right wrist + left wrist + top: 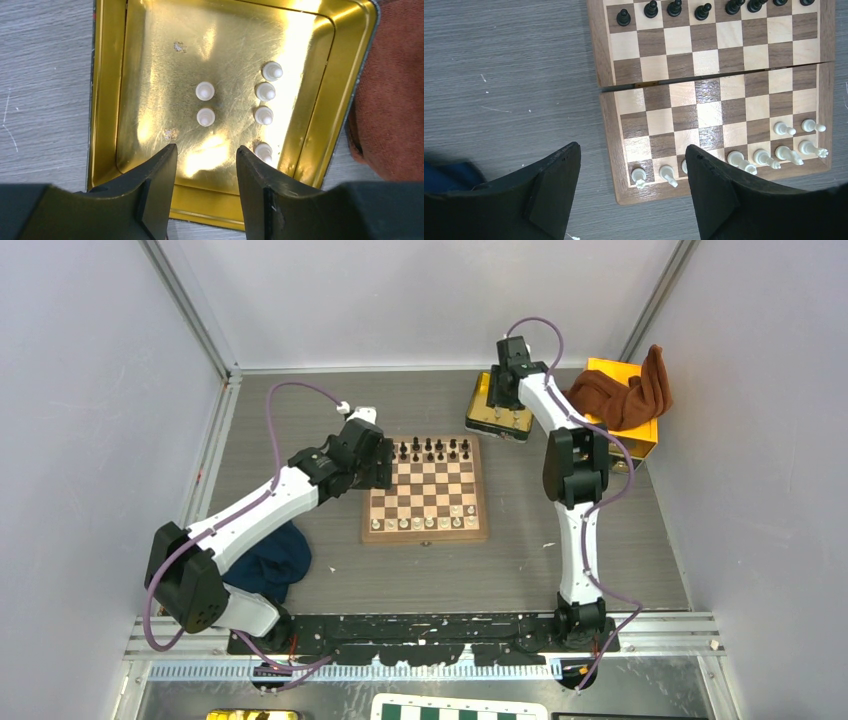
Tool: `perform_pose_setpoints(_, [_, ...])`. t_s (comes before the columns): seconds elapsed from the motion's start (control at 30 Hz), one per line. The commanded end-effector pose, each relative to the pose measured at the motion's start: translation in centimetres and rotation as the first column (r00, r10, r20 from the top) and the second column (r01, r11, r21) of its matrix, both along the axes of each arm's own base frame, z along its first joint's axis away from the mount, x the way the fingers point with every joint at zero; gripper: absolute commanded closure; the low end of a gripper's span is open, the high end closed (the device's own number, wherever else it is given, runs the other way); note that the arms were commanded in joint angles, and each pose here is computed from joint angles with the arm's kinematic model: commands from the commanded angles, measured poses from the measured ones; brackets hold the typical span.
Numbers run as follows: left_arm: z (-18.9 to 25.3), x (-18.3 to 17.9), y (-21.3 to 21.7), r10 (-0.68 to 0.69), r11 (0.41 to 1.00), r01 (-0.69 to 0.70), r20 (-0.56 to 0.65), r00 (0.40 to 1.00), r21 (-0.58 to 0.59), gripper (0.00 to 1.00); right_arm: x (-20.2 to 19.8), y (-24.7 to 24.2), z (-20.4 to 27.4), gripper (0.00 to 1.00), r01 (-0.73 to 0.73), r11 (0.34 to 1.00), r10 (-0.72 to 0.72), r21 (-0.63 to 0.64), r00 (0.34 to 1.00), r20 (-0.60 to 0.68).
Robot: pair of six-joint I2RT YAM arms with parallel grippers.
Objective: Set up the chess pieces on the board
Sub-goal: Pick up the chess piece from the storage box.
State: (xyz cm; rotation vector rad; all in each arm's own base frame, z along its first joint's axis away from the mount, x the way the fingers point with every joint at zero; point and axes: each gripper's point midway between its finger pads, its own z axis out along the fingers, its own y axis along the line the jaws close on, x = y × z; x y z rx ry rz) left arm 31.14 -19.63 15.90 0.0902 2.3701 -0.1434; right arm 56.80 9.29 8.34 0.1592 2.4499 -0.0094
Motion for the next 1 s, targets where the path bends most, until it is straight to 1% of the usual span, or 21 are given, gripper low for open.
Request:
perform_pose_setpoints(0.0, [0.3,0.7,0.0,-0.006,1.000,0.007,0.025,1.000,-0.015,0.23,2.1,0.3,2.2,0.48,-0.010,1.000,0.009,0.011,0.997,0.081])
perform_pose_setpoints(0.77, [-0.9,0.9,1.3,0.018,1.000,-0.018,0.008,1.000,-0.010,0.23,3.2,-0.1,-1.4,0.57,-0.001,1.000,0.000,0.031,0.999,0.036])
perform_pose_setpoints(0.97, [-1.2,1.0,1.5,0.020,1.000,-0.020,0.001,1.000,-0.006,0.23,3.5,0.0,-1.5,0.65,-0.003,0.999,0.001,0.036,0.999,0.038])
